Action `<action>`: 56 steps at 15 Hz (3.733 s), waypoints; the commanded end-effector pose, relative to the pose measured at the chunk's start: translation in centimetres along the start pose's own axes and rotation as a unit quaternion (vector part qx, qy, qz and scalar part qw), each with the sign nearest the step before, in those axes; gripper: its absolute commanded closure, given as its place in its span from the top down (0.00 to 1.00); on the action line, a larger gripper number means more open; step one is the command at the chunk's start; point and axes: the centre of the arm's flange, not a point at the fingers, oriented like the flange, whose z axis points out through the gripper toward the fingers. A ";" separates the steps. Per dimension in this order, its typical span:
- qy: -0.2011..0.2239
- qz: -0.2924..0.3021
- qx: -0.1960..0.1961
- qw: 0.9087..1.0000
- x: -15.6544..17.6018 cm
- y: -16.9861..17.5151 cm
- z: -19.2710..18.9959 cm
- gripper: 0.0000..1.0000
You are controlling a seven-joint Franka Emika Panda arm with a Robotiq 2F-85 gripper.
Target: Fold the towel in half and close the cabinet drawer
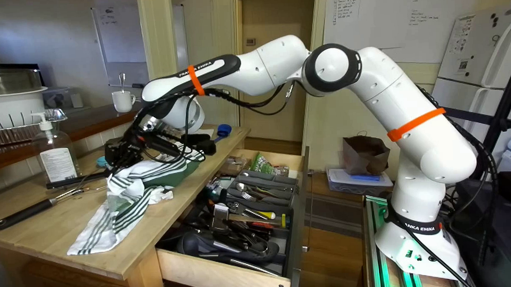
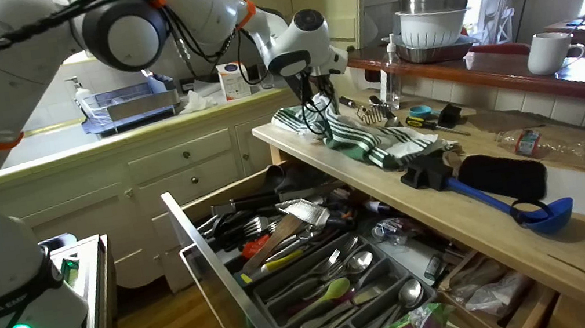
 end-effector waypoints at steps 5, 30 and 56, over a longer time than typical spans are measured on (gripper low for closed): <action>-0.050 0.015 -0.055 0.997 2.4 1.7 3.9 0.47; -0.384 0.039 -0.352 0.853 -24.2 -0.7 -17.6 1.00; -0.461 -0.017 -0.342 0.818 -45.0 7.8 -23.9 0.26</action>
